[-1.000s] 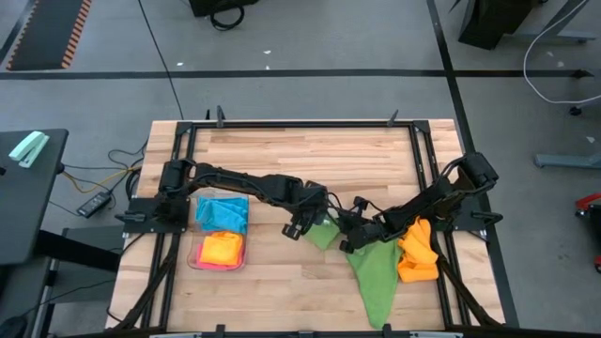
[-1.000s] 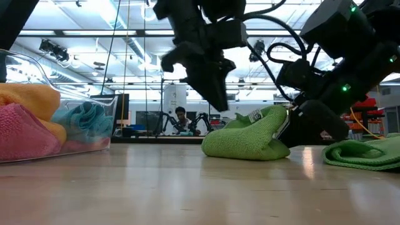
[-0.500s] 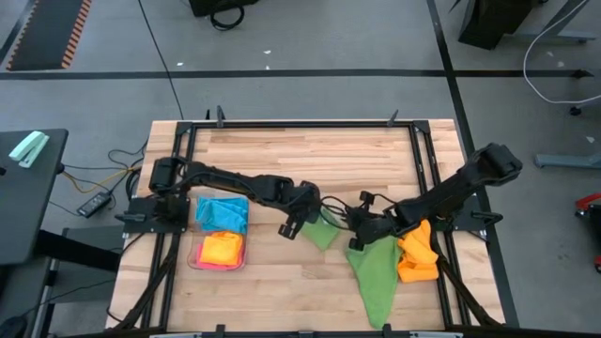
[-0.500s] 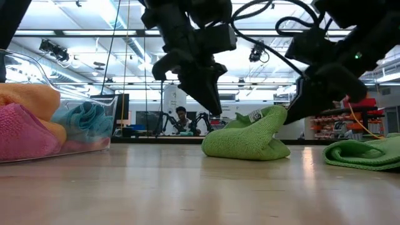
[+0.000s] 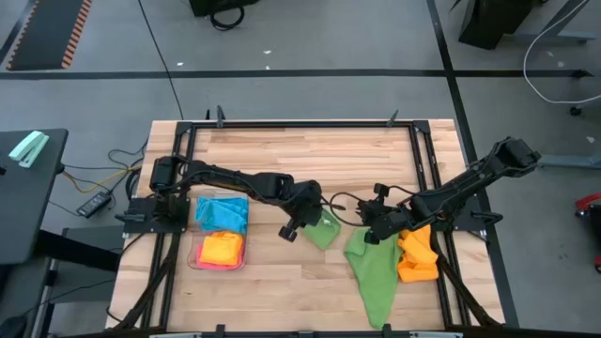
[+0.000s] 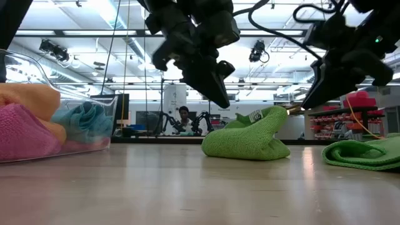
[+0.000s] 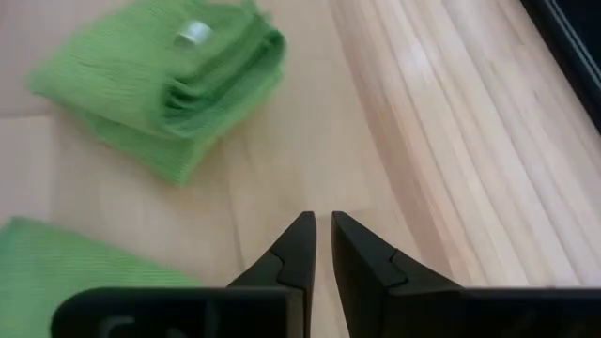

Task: Fold microfiber towels
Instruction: Fold the left green microfiber cloth

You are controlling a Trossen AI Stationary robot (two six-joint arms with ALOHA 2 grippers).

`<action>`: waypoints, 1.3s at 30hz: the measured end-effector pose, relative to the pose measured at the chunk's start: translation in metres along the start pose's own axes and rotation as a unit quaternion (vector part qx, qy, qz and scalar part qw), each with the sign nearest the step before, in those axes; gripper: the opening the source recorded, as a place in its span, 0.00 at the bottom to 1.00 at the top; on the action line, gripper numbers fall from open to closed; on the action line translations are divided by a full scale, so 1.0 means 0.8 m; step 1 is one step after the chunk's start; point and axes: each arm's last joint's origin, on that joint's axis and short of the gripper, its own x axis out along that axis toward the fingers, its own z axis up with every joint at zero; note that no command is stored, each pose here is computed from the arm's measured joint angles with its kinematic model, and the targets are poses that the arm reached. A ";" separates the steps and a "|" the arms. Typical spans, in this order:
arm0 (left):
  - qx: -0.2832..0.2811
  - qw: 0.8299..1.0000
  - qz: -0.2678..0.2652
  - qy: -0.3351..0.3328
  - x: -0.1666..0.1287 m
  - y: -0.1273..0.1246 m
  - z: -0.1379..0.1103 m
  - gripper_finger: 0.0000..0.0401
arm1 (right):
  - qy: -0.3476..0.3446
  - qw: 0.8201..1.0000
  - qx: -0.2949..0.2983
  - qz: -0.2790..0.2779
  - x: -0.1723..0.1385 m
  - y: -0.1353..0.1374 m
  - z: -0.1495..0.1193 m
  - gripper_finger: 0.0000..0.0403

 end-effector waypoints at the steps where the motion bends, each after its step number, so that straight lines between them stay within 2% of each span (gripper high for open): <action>1: 0.000 1.000 -0.015 -0.004 0.001 -0.003 0.001 0.06 | -0.006 1.000 -0.005 0.004 -0.002 0.000 0.001 0.11; 5: -0.016 0.999 -0.040 -0.032 0.002 -0.012 0.010 0.11 | -0.028 0.999 -0.022 0.018 -0.008 0.003 0.001 0.11; 9: -0.039 0.997 -0.034 -0.056 0.003 -0.018 0.020 0.14 | -0.077 0.995 -0.029 0.049 -0.010 0.011 0.004 0.11; 15: -0.052 0.997 0.014 -0.053 0.031 -0.013 0.018 0.13 | -0.134 0.986 -0.028 0.099 -0.014 0.020 0.012 0.11; 18: -0.056 0.997 0.052 -0.016 0.053 -0.007 0.002 0.11 | -0.151 0.981 -0.013 0.121 -0.009 0.027 0.018 0.11; 23: -0.069 0.995 0.069 -0.005 0.068 0.006 -0.009 0.09 | -0.149 0.980 -0.018 0.130 0.009 0.046 0.014 0.11; 25: -0.072 0.995 0.058 0.021 0.073 0.003 -0.018 0.09 | -0.149 0.980 -0.017 0.130 0.017 0.052 0.014 0.11; 28: -0.069 0.996 0.055 0.020 0.079 -0.001 -0.016 0.09 | -0.166 0.977 -0.019 0.131 0.027 0.060 0.015 0.11; 32: -0.066 0.996 0.051 0.025 0.080 -0.005 -0.016 0.10 | -0.198 0.971 -0.029 0.134 0.041 0.069 0.020 0.11; 39: -0.062 0.996 0.050 0.026 0.063 -0.006 -0.011 0.07 | -0.187 0.973 -0.056 0.127 0.050 0.071 0.016 0.11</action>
